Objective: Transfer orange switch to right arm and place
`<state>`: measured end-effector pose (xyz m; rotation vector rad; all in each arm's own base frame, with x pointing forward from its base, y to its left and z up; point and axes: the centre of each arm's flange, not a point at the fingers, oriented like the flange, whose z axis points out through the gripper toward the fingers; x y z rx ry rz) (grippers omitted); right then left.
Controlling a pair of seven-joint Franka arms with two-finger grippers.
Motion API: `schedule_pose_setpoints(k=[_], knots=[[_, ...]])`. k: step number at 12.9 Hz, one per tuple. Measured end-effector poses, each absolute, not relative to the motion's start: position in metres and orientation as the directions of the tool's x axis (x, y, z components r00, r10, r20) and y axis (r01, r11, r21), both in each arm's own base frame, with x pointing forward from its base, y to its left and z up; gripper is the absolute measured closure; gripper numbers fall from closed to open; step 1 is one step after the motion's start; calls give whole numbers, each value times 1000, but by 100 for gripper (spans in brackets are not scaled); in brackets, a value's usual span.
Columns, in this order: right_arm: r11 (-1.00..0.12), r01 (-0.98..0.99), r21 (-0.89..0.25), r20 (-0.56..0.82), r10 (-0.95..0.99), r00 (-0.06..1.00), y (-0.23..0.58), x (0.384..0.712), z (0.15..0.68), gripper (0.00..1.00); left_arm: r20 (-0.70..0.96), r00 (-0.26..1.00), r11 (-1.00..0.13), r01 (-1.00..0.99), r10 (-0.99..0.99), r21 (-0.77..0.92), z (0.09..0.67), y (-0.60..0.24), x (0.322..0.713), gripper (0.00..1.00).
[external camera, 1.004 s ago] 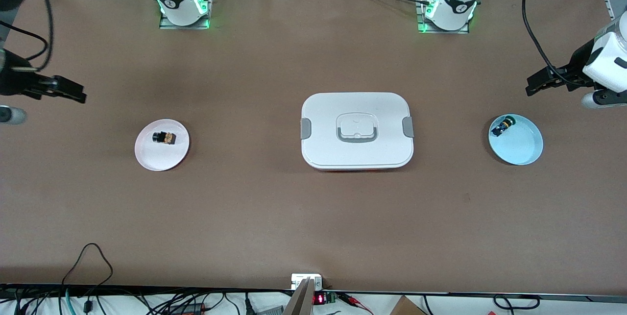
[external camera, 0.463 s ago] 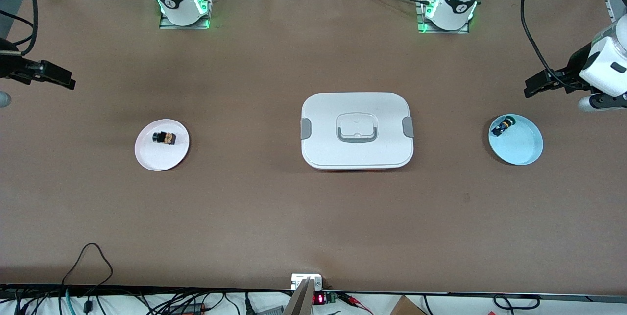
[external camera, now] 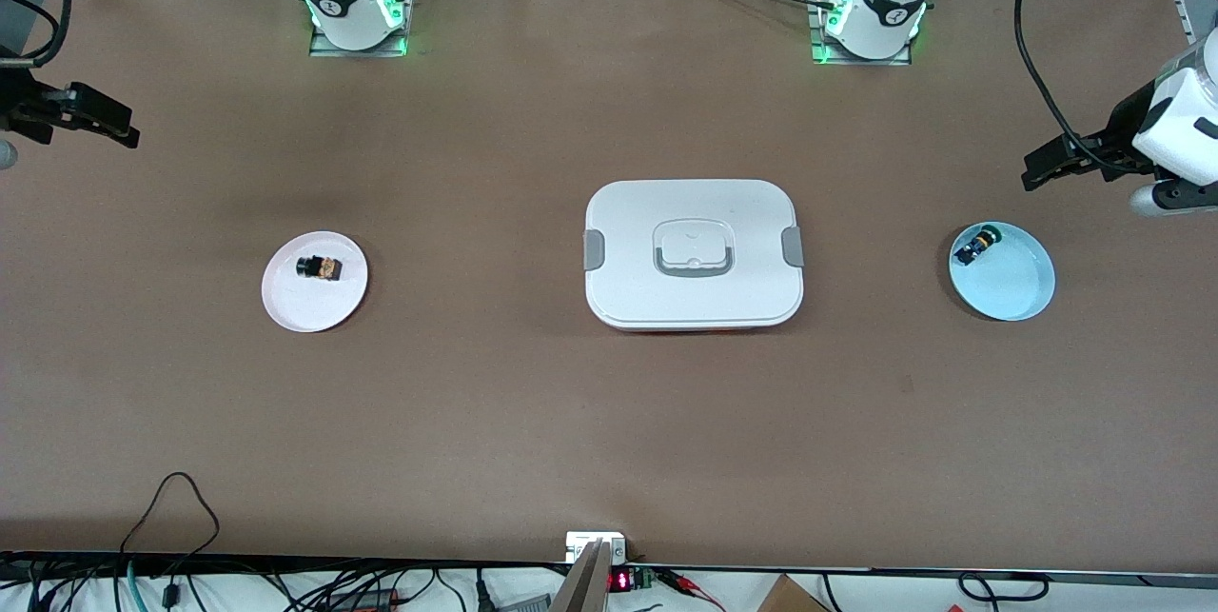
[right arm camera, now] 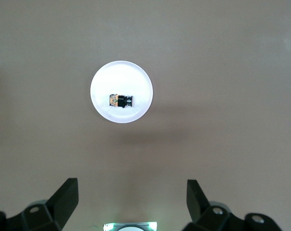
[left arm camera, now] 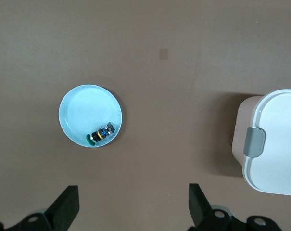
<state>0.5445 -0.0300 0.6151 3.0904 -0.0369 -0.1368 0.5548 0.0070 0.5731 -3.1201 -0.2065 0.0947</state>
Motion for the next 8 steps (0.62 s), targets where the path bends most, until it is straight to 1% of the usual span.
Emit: schedule_pose_setpoints(k=[8], knots=[[-999, -27, 25, -79, -28, 996, -29, 540, 622, 0, -59, 989, -991, 131, 132, -17, 573, 7, 555, 0]])
